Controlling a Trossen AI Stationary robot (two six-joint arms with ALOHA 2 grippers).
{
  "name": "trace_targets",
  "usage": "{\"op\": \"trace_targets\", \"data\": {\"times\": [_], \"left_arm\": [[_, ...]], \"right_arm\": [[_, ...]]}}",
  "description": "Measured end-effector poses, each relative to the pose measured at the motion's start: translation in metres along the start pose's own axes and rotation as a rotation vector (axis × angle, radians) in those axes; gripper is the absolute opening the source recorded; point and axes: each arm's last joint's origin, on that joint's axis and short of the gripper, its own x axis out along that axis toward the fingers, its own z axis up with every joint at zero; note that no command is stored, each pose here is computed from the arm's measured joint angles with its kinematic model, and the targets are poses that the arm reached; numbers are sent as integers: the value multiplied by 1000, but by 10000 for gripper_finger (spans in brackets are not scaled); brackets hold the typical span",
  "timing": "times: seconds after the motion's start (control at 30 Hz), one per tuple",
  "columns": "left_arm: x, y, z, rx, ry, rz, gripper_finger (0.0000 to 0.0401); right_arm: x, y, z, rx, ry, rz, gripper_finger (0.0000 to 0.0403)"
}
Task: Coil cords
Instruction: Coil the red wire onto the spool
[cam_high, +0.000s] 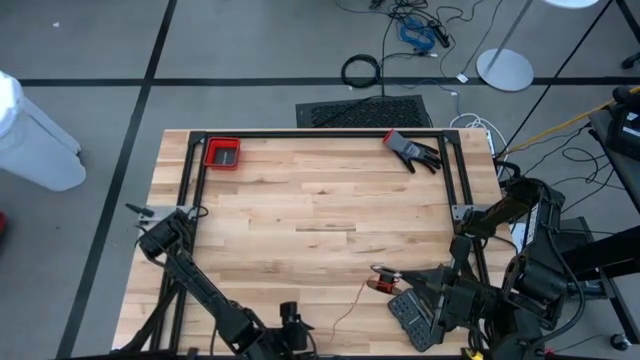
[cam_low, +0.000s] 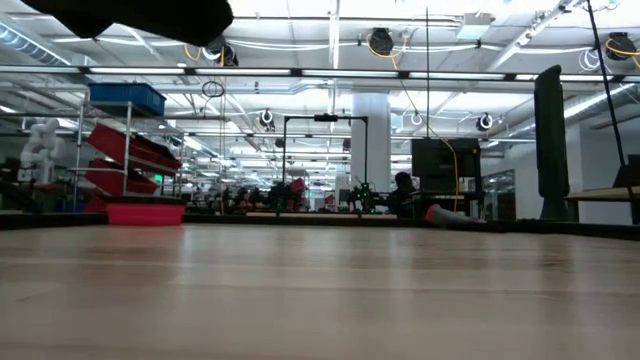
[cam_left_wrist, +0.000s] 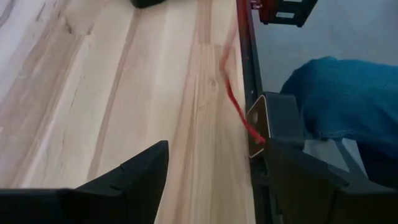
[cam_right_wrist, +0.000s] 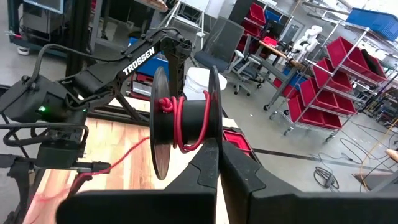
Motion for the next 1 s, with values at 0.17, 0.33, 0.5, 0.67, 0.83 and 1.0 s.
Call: {"op": "trace_targets", "data": {"times": [0.17,0.33,0.5,0.67,0.83,1.0], "left_arm": [[0,0,1,-1,-9,10,269],[0,1,1,-1,-21,26,269],[0,-2,3,-11,-43,6,262],[-2,-7,6,-37,-69,-48,235],[-3,-9,7,-52,-81,-61,213],[-2,-8,7,-55,-86,-58,189]], "right_arm": [[0,0,0,0,0,0,0],[0,0,0,0,0,0,0],[0,0,0,0,0,0,0],[0,0,0,0,0,0,0],[0,0,0,0,0,0,0],[0,0,0,1,0,0,0]]}}
